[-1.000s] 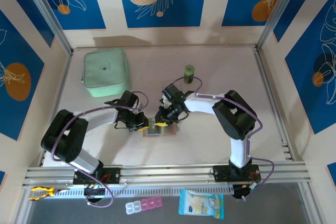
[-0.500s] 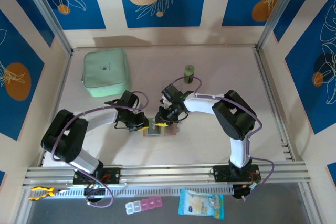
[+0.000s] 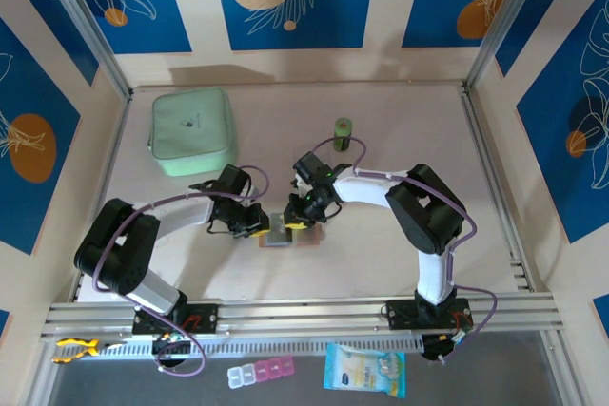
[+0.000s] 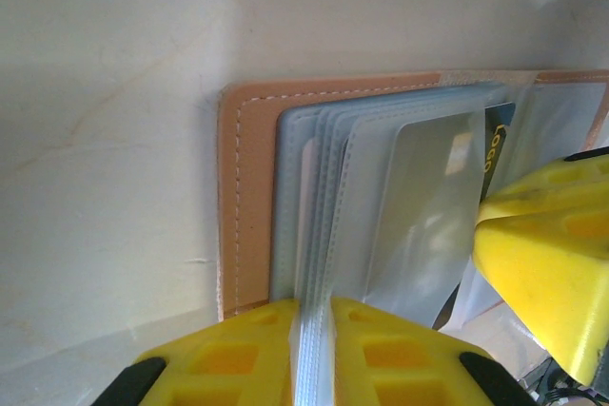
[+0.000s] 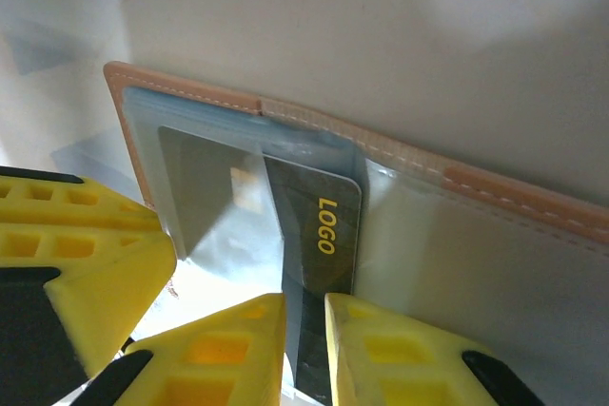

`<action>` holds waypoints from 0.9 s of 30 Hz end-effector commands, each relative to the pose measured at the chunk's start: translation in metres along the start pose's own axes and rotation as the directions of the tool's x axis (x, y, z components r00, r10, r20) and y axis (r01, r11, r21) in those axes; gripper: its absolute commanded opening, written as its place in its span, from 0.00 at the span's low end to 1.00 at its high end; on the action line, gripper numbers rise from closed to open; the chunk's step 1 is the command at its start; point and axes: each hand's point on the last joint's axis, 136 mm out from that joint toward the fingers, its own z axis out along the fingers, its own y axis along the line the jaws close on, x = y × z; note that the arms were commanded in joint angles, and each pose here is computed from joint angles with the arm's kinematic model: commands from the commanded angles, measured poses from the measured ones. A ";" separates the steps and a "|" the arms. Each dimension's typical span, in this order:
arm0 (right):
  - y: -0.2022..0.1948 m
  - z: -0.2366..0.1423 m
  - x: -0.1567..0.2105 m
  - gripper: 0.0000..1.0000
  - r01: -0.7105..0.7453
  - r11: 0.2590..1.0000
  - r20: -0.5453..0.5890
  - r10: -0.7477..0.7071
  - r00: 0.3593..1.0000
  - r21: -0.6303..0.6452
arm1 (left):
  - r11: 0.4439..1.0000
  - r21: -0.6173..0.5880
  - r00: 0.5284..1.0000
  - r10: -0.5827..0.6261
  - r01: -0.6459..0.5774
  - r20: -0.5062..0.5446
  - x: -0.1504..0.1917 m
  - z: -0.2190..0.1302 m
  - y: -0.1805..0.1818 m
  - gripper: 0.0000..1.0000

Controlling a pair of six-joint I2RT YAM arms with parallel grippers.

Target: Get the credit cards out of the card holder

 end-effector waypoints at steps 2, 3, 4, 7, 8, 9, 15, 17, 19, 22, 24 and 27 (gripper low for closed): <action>0.004 -0.011 0.001 0.21 0.026 0.999 0.016 -0.026 1.000 0.025 | 1.000 -0.018 1.000 -0.016 0.016 -0.021 0.006 -0.001 0.008 0.17; 0.004 -0.011 0.002 0.21 0.028 0.999 0.016 -0.028 0.999 0.024 | 1.000 -0.016 1.000 -0.016 0.015 -0.019 0.005 -0.002 0.007 0.17; 0.004 -0.011 0.001 0.22 0.029 0.999 0.017 -0.030 0.999 0.023 | 1.000 -0.014 1.000 -0.014 0.014 -0.018 0.005 -0.003 0.006 0.17; 0.005 -0.012 0.001 0.22 0.035 0.999 0.020 -0.036 0.999 0.019 | 1.000 -0.010 1.000 -0.006 0.006 -0.008 0.003 -0.006 0.003 0.17; 0.006 -0.012 0.001 0.22 0.036 0.999 0.021 -0.037 0.999 0.020 | 1.000 -0.007 1.000 -0.004 0.004 -0.005 0.002 -0.008 0.001 0.17; 0.006 -0.013 0.001 0.22 0.038 0.999 0.023 -0.038 0.999 0.020 | 1.000 -0.007 1.000 -0.001 0.001 -0.002 0.002 -0.009 0.000 0.17; 0.005 -0.014 0.000 0.22 0.041 0.999 0.026 -0.042 0.999 0.023 | 1.000 0.000 1.000 0.009 -0.009 0.010 -0.001 -0.016 -0.006 0.17; 0.006 -0.015 0.000 0.22 0.045 0.999 0.029 -0.046 0.999 0.024 | 1.000 0.001 1.000 0.014 -0.014 0.014 -0.001 -0.018 -0.007 0.17; 0.007 -0.016 0.000 0.22 0.048 0.999 0.031 -0.049 0.998 0.022 | 1.000 0.005 1.000 0.018 -0.018 0.015 -0.002 -0.019 -0.009 0.16; 0.009 -0.019 0.000 0.22 0.053 0.998 0.034 -0.054 0.998 0.016 | 1.000 0.015 1.000 0.024 -0.024 0.015 -0.002 -0.021 -0.013 0.16; 0.010 -0.022 0.001 0.22 0.055 0.998 0.039 -0.056 0.998 0.013 | 0.999 0.018 0.999 0.026 -0.027 0.021 -0.004 -0.024 -0.016 0.16; 0.013 -0.026 0.001 0.22 0.054 0.999 0.047 -0.054 0.997 0.003 | 0.999 0.017 0.999 0.031 -0.031 0.029 -0.005 -0.027 -0.018 0.15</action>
